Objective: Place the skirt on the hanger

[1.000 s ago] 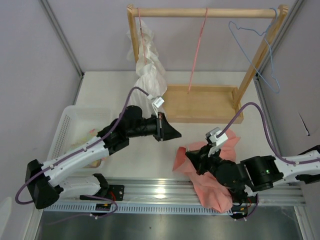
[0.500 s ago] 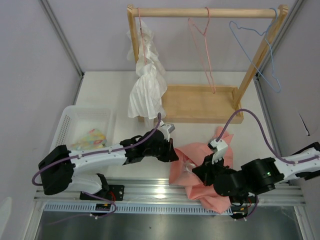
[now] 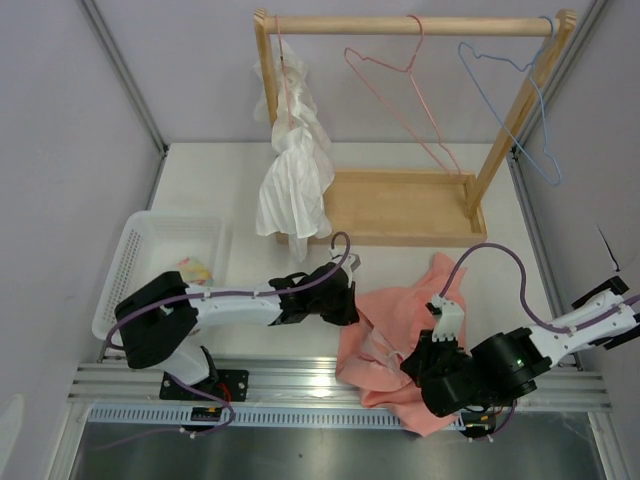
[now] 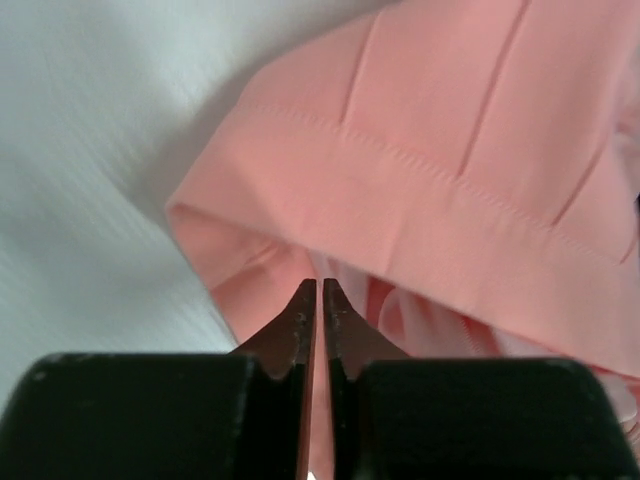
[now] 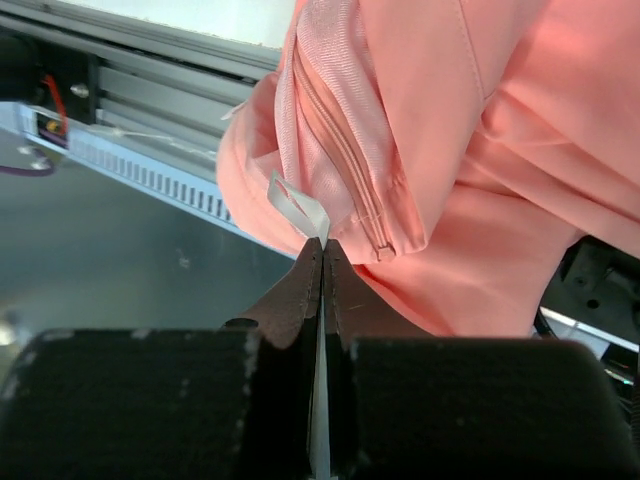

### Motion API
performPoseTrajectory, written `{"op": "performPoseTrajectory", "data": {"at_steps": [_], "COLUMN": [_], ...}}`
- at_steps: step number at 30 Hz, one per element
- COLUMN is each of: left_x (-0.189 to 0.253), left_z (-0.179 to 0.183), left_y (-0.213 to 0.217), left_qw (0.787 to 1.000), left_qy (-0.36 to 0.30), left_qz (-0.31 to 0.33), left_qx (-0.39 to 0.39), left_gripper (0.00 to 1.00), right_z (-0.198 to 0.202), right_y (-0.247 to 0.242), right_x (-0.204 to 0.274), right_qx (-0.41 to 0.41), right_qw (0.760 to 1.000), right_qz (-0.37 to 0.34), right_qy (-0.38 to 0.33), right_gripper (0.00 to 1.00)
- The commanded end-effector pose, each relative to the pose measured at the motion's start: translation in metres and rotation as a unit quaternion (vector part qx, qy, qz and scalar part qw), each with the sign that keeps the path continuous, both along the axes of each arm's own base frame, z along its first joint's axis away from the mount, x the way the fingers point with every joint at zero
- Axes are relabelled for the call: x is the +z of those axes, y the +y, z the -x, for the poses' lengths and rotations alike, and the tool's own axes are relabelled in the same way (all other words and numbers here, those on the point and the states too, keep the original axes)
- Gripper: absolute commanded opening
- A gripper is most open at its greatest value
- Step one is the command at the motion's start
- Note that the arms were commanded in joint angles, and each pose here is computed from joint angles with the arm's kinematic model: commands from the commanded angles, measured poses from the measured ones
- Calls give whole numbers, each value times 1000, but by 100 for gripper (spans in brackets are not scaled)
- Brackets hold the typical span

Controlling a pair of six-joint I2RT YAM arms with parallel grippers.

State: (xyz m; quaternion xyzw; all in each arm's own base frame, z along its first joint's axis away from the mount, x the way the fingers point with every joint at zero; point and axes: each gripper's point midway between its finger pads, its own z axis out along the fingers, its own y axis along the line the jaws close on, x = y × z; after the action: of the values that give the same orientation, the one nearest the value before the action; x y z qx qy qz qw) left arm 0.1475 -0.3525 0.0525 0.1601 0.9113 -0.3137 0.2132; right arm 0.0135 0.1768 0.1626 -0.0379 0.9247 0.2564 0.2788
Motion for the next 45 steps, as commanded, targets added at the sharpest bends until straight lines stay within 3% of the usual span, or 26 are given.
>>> {"op": "performPoseTrajectory", "data": {"at_steps": [1, 7, 18, 26, 39, 43, 44, 45], "left_x": [27, 29, 25, 20, -1, 3, 2, 5], "left_z": [-25, -33, -51, -50, -39, -35, -35, -36], "left_y": [-21, -38, -46, -56, -62, -62, -60, -60], "left_qw": [998, 997, 994, 993, 994, 993, 993, 993], "left_qy": [-62, -71, -100, -94, -69, -69, -68, -71], "left_qz": [26, 40, 46, 73, 90, 100, 97, 98], "left_qx": [7, 0, 27, 11, 2, -5, -5, -3], "left_gripper": [16, 35, 41, 44, 33, 14, 3, 0], "right_z": [-20, -28, -42, -48, -48, -50, -50, -50], "right_y": [-34, -30, -48, -63, -62, -63, -62, -62], "right_x": [3, 31, 56, 59, 47, 49, 50, 51], "right_qx": [-30, -22, -49, -70, -92, -96, -96, -96], "right_qw": [999, 999, 996, 996, 995, 995, 995, 995], "right_qz": [33, -19, -70, -60, -28, -31, -31, -32], "right_qy": [-24, -34, -4, 7, 17, 15, 13, 12], "right_gripper": [0, 0, 0, 0, 0, 0, 0, 0]}}
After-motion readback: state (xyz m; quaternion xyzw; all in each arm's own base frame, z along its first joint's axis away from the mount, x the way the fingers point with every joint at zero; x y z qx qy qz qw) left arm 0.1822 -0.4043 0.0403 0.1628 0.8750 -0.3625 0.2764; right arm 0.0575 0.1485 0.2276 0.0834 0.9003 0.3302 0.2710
